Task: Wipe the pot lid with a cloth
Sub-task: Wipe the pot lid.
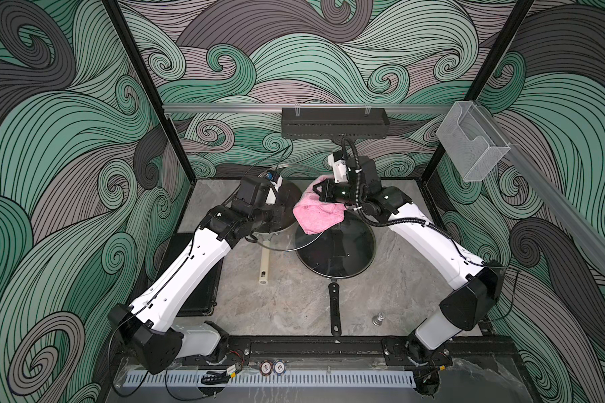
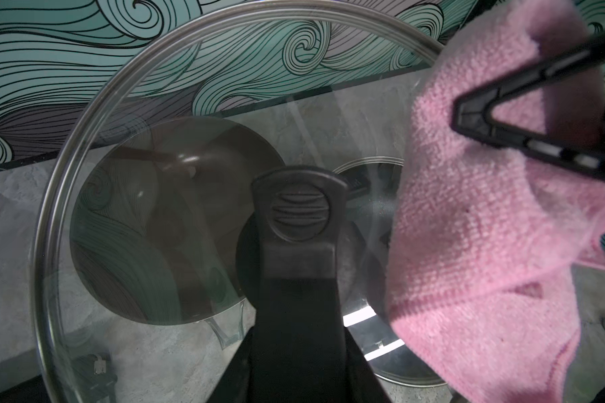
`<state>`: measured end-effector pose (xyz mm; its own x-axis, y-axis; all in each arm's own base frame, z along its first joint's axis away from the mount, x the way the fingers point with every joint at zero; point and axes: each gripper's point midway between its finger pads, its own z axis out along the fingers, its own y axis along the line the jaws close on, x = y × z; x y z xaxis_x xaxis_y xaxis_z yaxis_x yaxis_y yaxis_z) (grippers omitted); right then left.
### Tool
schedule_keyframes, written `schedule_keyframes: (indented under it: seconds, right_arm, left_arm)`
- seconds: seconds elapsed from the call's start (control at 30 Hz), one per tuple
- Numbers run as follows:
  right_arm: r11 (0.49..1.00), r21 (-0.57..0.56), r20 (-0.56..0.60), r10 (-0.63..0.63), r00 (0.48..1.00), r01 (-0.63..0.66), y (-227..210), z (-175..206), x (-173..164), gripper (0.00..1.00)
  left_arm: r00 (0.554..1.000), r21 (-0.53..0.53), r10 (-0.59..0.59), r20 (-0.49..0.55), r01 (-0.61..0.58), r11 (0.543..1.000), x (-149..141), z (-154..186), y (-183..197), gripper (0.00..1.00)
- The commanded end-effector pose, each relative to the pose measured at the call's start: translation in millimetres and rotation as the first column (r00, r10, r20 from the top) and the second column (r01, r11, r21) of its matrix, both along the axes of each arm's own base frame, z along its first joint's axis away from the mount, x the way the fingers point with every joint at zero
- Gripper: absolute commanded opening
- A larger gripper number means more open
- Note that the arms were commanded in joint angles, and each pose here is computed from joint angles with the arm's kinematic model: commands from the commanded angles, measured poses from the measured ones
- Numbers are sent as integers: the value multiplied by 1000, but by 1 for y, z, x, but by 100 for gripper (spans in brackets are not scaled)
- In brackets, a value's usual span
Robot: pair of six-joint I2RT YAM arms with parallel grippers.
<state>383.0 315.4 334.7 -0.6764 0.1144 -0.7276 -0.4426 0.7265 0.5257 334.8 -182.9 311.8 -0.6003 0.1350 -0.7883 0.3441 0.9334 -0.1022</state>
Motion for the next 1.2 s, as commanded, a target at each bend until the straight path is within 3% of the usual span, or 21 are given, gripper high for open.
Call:
schedule_keyframes:
  seconds: [0.0, 0.13, 0.43, 0.67, 0.77, 0.9, 1.17]
  right_arm:
    - [999, 41, 17, 13, 1000, -14, 10, 9, -11, 0]
    - [997, 58, 44, 57, 997, -59, 28, 14, -22, 0]
    - [982, 129, 90, 130, 987, -141, 55, 15, -41, 0]
    - [956, 168, 95, 226, 969, -239, 85, 8, -61, 0]
    - [952, 187, 72, 234, 970, -243, 94, -1, -65, 0]
    - [947, 189, 61, 252, 966, -259, 102, -5, -67, 0]
    - [975, 105, 100, 186, 977, -196, 82, -1, -54, 0]
  left_arm:
    - [951, -316, 191, 243, -109, 943, 25, 110, -2, 0]
    - [937, -401, 328, 118, -257, 879, 30, 107, 3, 0]
    - [826, -621, 563, -43, -463, 633, 34, 110, 20, 0]
    - [796, -674, 594, -115, -502, 542, 35, 111, 22, 0]
    - [774, -678, 618, -138, -529, 510, 34, 108, 27, 0]
    - [763, -675, 632, -138, -540, 503, 33, 103, 30, 0]
    - [784, -625, 611, -109, -532, 572, 33, 100, 25, 0]
